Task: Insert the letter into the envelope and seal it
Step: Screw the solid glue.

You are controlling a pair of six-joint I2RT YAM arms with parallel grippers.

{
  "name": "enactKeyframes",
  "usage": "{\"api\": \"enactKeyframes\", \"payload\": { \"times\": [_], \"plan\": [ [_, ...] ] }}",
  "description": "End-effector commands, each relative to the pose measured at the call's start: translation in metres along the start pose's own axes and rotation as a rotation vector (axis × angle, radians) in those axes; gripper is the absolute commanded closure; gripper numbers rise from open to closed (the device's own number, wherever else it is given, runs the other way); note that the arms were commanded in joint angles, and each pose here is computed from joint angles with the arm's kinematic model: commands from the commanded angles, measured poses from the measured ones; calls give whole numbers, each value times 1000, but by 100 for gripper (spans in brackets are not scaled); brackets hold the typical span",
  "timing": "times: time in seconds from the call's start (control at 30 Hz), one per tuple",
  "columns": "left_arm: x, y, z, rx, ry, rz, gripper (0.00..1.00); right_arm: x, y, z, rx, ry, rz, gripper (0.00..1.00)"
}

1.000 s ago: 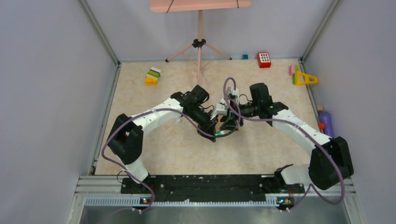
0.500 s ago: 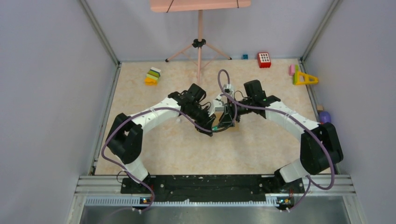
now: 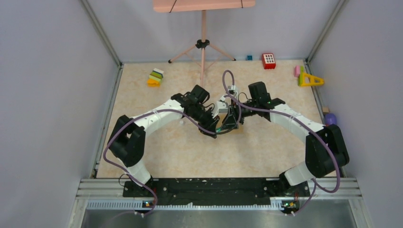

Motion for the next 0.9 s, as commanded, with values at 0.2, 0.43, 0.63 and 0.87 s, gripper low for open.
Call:
{"api": "enactKeyframes", "payload": {
  "times": [0.2, 0.43, 0.63, 0.87],
  "plan": [
    [-9, 22, -17, -177, -77, 85, 100, 8, -4, 3, -33, 94, -135, 40],
    [-6, 19, -17, -172, -52, 81, 100, 9, -4, 2, -34, 102, -145, 42],
    [-4, 16, -11, -146, -41, 81, 100, 11, -2, 2, -46, 108, -140, 46],
    [-3, 16, -9, -137, -36, 76, 100, 9, -4, 4, -36, 123, -123, 56]
  ]
}}
Point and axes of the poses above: each gripper's point midway between its finger pads, its own z axis out along the fingers, its own x axis along the line the jaws close on, y = z × x, the point moved 10 cm from there along -z, back along the fingers, and after that the axes turned 15 degrees about z, right-handed, at the moved point
